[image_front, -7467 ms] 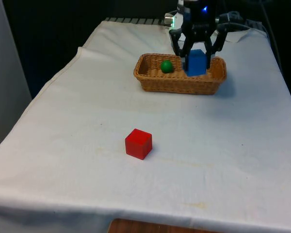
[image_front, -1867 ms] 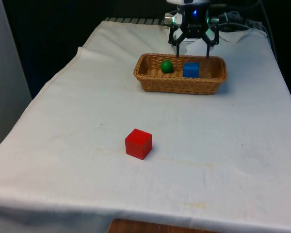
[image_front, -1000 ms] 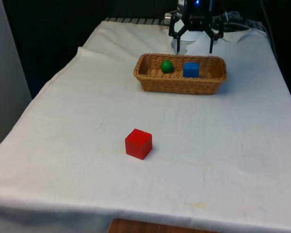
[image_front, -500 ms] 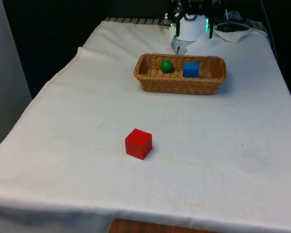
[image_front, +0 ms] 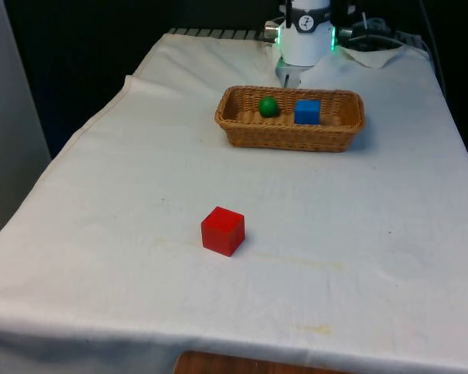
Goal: Place all non-red objects into the basket.
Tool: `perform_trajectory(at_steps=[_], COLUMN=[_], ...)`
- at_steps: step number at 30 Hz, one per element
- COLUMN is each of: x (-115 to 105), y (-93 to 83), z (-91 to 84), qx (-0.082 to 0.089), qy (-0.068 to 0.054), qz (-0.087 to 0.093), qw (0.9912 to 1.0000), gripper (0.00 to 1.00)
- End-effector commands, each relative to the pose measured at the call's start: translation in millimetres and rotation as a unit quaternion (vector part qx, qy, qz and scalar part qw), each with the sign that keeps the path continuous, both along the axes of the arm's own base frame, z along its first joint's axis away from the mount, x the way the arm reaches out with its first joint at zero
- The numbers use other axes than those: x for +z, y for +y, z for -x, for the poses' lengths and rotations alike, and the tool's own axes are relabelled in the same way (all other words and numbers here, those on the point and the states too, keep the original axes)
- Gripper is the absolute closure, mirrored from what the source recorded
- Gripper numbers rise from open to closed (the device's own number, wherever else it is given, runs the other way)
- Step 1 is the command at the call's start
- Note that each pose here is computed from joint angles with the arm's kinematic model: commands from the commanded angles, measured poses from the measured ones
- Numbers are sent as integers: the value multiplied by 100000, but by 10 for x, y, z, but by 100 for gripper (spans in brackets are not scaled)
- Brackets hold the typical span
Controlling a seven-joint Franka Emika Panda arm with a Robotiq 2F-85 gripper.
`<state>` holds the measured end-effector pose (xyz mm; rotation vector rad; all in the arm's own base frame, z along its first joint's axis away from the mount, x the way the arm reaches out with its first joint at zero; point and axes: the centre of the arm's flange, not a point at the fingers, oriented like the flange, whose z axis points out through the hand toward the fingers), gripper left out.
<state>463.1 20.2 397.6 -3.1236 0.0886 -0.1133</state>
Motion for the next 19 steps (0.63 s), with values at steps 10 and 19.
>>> perform_trajectory(at_steps=[10,19], x=[303,409], y=[27,54], z=[29,38], qx=[2566,4641], qy=[-272,-449], qz=[228,327], qw=[99966,99891], gripper=[0,0])
